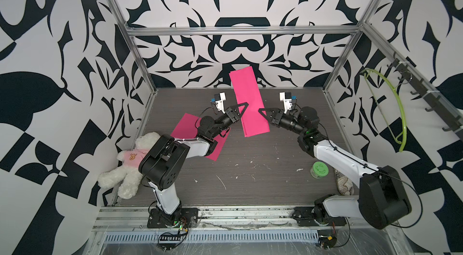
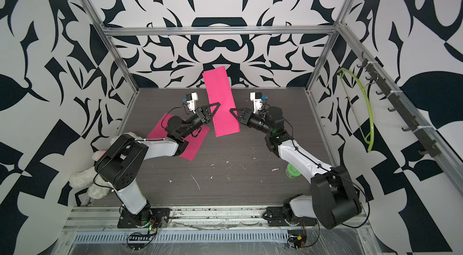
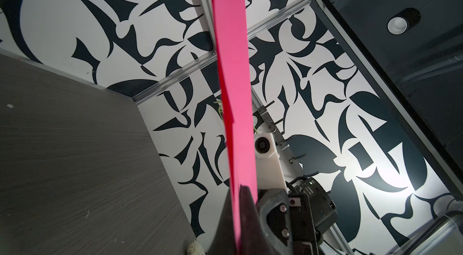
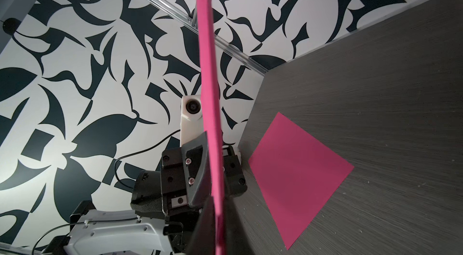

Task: Fold the rectangular paper in half along the long edge
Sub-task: Fold the paper at the center of the board.

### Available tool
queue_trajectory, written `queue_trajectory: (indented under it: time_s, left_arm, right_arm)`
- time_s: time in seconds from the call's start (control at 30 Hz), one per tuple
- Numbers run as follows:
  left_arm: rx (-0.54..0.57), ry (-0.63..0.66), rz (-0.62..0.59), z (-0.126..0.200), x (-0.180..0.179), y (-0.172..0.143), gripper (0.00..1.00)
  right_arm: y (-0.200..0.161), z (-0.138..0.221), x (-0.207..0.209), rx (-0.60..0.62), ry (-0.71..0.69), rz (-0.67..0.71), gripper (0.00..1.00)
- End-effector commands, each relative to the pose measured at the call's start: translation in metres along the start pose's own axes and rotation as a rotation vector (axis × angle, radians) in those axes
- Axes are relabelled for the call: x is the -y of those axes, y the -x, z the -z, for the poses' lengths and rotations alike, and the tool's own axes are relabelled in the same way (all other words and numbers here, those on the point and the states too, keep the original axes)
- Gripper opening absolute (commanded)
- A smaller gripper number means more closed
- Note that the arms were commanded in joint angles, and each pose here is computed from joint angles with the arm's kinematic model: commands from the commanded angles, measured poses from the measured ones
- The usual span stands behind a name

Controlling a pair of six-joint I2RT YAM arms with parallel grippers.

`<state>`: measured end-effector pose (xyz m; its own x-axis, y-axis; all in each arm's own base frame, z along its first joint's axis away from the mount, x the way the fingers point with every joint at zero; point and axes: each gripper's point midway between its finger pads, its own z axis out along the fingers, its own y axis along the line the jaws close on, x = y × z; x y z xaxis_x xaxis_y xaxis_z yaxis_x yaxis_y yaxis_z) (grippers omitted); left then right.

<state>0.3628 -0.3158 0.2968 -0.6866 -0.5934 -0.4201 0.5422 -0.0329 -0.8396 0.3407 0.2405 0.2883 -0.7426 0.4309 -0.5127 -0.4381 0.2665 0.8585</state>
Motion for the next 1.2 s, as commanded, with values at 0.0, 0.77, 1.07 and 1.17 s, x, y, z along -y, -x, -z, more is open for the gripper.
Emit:
queue_trajectory:
  time_s: [0.0, 0.77, 1.07, 1.17]
  left_arm:
    - [0.041, -0.021, -0.017, -0.003, 0.005, 0.012, 0.00]
    - [0.141, -0.035, -0.035, -0.009, 0.006, 0.057, 0.00]
    - [0.170, -0.033, -0.036, -0.007, 0.003, 0.074, 0.00]
    - [0.167, -0.032, -0.031, -0.008, 0.001, 0.075, 0.00]
  right_arm:
    - [0.005, 0.006, -0.023, 0.025, 0.050, 0.059, 0.03]
    - [-0.003, 0.009, -0.029, -0.011, 0.065, 0.055, 0.19]
    - [-0.003, 0.011, -0.027, -0.006, 0.037, 0.076, 0.00]
    - [-0.002, 0.011, -0.025, -0.003, 0.019, 0.075, 0.24]
